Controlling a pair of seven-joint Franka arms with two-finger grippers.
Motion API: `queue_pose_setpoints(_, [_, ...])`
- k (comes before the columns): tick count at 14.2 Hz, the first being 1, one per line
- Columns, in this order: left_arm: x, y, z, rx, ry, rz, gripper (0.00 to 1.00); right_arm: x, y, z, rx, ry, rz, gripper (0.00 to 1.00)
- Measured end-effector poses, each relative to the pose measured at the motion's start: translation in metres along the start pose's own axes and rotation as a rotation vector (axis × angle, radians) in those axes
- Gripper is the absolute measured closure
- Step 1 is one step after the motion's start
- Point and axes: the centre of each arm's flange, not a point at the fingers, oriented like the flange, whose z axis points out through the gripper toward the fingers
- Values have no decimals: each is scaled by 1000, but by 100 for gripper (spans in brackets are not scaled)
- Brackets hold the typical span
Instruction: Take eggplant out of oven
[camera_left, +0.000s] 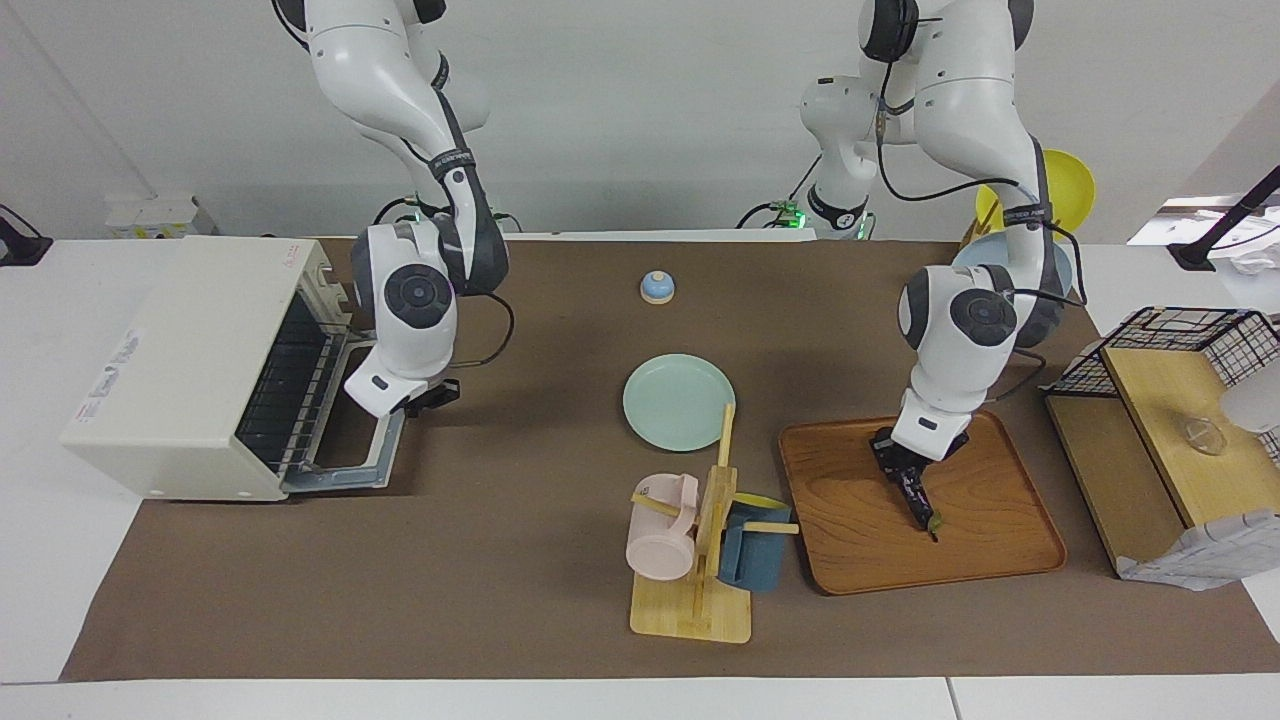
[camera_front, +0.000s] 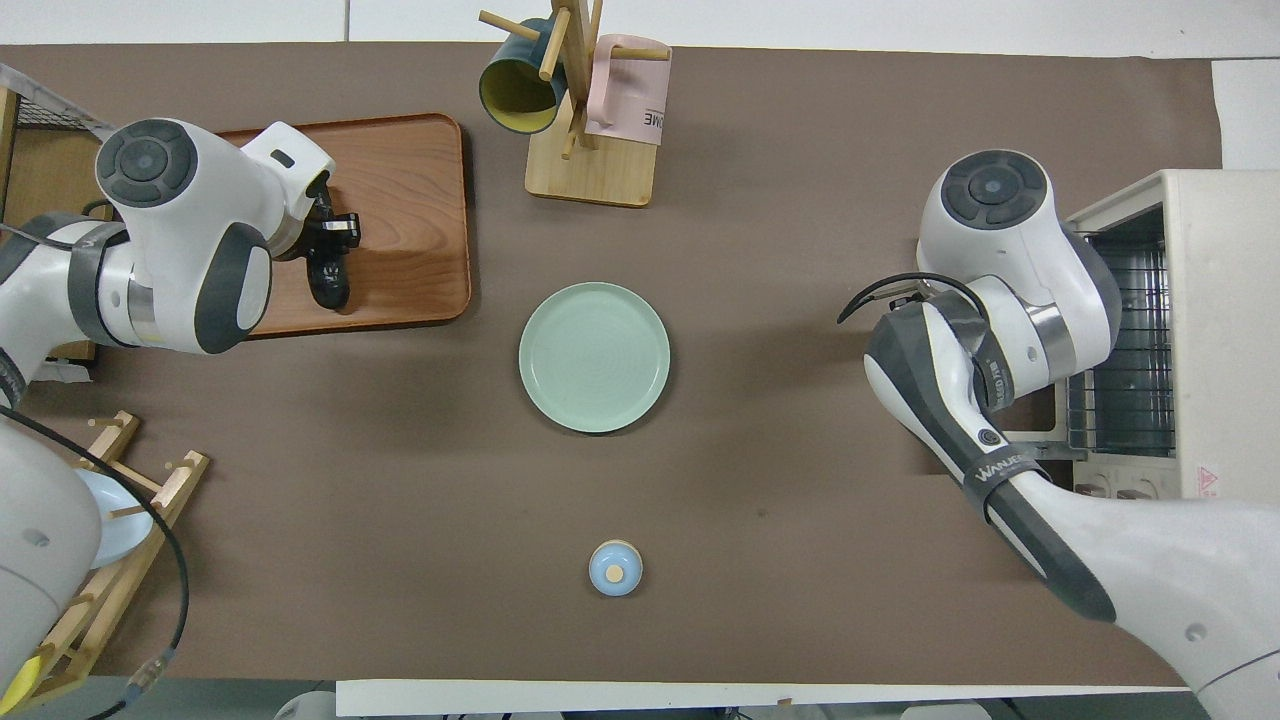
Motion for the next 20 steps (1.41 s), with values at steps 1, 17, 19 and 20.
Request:
queue_pose_setpoints(1, [1,2,1,23,2,24,58,-3,8,-9,-2,-1,-11,99])
queue_pose_setpoints(17, [-61,-114,-288,-86,-131,-40,0,-117,185,-216,267,157,114,0])
queue_pose_setpoints(19, [-69,-123,-318,-92,-136,-25,0,-120,183,-223,270,140,106,0])
queue_pose_setpoints(20, [-70,-123,-323,-92,-135,-21,0,-117,182,-220,273,126,103,0])
